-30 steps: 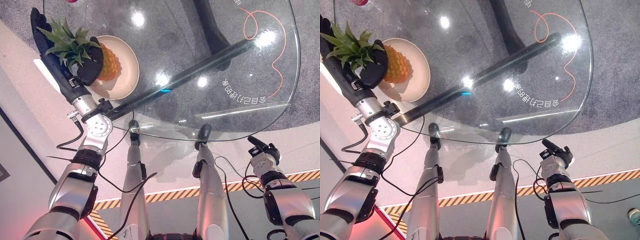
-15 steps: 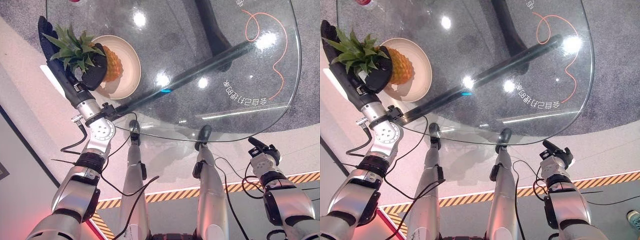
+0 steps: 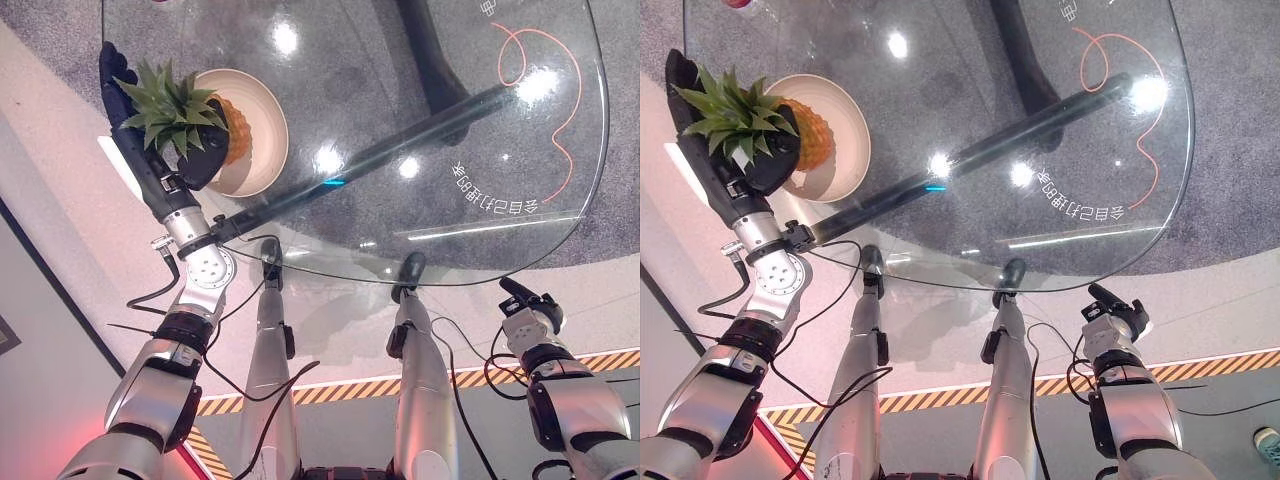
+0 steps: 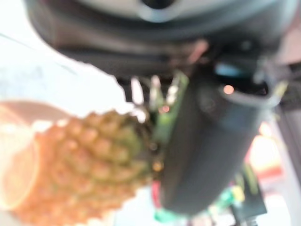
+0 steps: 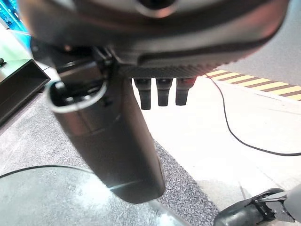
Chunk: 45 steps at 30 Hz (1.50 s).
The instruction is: Pick up the fruit to the plate
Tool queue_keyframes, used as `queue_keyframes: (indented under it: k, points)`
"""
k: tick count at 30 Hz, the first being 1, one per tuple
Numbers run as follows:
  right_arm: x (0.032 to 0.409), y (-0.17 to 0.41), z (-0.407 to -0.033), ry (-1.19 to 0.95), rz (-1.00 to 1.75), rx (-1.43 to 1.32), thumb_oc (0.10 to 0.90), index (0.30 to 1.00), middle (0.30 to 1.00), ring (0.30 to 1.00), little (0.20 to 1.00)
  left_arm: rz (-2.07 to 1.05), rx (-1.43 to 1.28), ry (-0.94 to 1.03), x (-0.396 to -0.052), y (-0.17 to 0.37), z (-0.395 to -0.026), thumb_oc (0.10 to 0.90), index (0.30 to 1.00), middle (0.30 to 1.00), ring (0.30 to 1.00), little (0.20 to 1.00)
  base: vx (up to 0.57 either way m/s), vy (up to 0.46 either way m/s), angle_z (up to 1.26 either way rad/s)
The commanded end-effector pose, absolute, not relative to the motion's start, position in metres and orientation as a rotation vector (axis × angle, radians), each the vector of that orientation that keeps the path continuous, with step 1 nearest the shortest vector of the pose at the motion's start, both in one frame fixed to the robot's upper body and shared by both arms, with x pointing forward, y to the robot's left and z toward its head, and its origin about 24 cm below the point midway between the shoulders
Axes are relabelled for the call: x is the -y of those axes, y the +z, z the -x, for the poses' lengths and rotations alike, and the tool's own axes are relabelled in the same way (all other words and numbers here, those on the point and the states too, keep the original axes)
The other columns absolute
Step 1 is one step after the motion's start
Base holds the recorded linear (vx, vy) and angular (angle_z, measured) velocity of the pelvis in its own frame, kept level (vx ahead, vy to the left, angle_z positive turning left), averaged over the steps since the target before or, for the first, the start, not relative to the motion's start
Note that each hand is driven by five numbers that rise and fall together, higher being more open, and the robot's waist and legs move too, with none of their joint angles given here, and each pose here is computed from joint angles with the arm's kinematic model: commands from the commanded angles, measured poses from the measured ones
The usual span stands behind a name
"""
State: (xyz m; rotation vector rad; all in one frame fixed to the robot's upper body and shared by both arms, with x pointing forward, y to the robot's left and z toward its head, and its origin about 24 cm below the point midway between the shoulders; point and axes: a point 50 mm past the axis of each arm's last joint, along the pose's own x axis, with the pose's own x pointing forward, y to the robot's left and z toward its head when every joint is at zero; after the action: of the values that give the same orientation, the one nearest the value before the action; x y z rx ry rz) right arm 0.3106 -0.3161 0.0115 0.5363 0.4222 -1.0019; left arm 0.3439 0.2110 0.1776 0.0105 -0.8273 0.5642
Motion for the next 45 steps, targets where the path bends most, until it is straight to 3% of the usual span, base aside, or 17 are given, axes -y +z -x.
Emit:
queue_keyframes:
  k: [1, 45]
  points:
    - [0.346, 0.021, -0.297, -1.110, -0.499, -0.347, 0.800, 0.900, 0.900, 0.900, 0.900, 0.095, 0.988, 0.549, -0.211, 0.210, -0.340, 0.800, 0.900, 0.900, 0.900, 0.900, 0.00, 0.000, 0.00]
    - [0.353, 0.021, -0.292, -1.131, -0.501, -0.341, 0.800, 0.900, 0.900, 0.900, 0.900, 0.041, 0.863, 0.495, -0.209, 0.177, -0.338, 0.800, 0.900, 0.900, 0.900, 0.900, 0.00, 0.000, 0.00]
